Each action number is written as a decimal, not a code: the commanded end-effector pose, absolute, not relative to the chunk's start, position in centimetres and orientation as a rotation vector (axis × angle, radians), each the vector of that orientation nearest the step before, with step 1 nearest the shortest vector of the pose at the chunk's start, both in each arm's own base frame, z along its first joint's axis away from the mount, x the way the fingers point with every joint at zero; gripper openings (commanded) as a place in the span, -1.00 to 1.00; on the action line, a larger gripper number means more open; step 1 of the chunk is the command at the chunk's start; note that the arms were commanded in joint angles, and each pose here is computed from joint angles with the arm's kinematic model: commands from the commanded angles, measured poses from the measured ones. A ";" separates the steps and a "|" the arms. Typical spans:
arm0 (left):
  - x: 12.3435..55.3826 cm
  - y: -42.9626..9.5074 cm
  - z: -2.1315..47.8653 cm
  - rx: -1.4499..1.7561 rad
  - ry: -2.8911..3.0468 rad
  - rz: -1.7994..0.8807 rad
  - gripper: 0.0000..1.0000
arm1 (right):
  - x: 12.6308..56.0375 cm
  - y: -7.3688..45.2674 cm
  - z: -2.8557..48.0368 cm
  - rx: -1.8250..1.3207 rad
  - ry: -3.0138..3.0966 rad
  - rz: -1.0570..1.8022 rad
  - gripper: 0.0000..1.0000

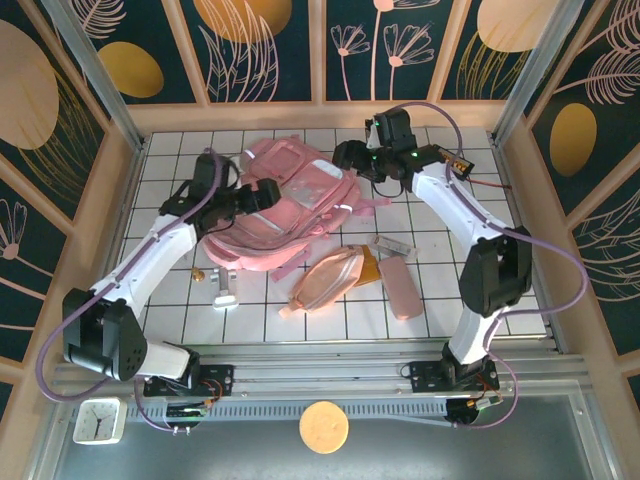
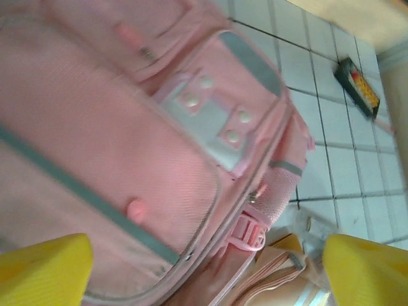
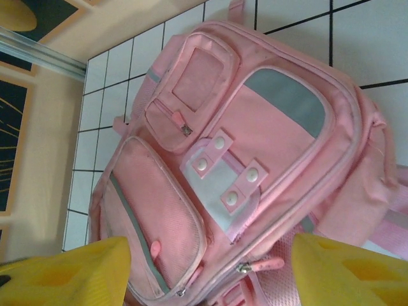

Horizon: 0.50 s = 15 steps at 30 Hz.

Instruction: Pack the student bag

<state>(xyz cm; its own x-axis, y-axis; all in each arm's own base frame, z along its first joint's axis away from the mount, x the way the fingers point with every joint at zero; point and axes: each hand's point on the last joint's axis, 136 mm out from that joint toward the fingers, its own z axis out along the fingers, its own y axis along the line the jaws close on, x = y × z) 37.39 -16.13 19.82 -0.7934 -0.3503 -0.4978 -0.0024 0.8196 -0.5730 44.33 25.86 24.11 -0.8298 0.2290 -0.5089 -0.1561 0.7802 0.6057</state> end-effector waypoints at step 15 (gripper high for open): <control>36.9 -15.6 9.8 -0.936 2.482 -1.032 0.51 | 40.7 27.5 18.9 -0.072 2.549 1.002 0.34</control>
